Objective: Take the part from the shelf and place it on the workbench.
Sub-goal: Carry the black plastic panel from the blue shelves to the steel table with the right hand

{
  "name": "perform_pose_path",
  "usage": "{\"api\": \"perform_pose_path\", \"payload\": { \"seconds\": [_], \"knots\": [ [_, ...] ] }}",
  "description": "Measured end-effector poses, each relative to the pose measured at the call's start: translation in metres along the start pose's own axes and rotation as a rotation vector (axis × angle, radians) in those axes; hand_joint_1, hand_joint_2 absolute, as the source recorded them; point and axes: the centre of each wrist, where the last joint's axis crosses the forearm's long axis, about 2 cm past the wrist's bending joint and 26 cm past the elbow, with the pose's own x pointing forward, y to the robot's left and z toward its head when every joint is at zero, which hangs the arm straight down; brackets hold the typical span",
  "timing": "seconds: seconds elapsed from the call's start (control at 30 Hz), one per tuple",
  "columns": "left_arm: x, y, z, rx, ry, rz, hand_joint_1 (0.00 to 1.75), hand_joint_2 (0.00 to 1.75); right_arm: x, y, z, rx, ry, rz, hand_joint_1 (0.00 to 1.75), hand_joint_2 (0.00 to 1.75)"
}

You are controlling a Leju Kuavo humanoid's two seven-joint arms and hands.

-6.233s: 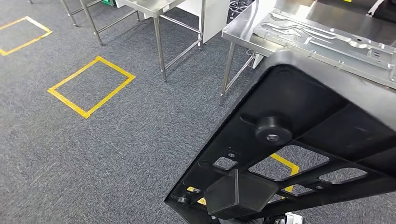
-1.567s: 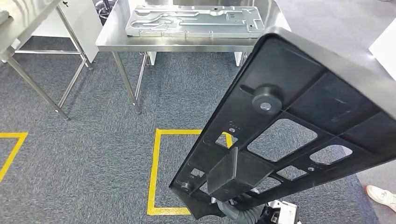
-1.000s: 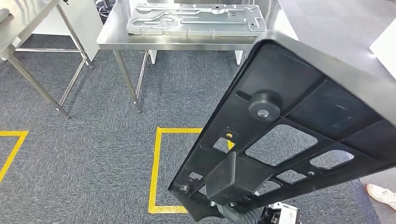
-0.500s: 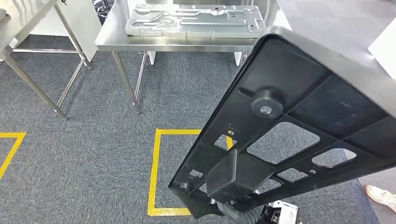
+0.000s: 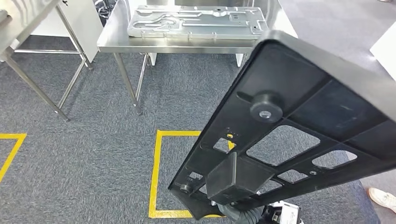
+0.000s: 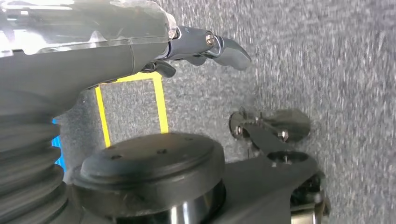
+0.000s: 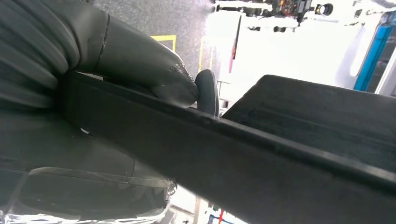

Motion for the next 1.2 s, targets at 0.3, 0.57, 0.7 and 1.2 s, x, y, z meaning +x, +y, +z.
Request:
{"api": "perform_pose_path", "payload": {
  "seconds": [0.3,0.57,0.7,1.2],
  "knots": [
    [0.0019,0.0001,-0.0002,0.000,-0.006,0.005,0.00,1.75,0.0000,-0.0002,0.0000,0.000,0.000,0.001,1.75,1.75],
    [-0.0012,-0.0001,0.0001,0.000,0.002,0.004,0.00,1.75,0.0001,0.0000,0.0001,0.004,0.002,0.007,1.75,1.75],
    [0.0000,0.0001,0.0000,0.002,0.000,0.004,0.00,1.75,0.0004,0.0004,0.0004,0.004,-0.001,0.008,1.75,1.75],
    [0.0013,0.0000,-0.0001,0.001,-0.004,0.010,0.00,1.75,0.0006,0.0003,-0.0003,0.006,-0.006,0.008,1.75,1.75]
  ]
}}
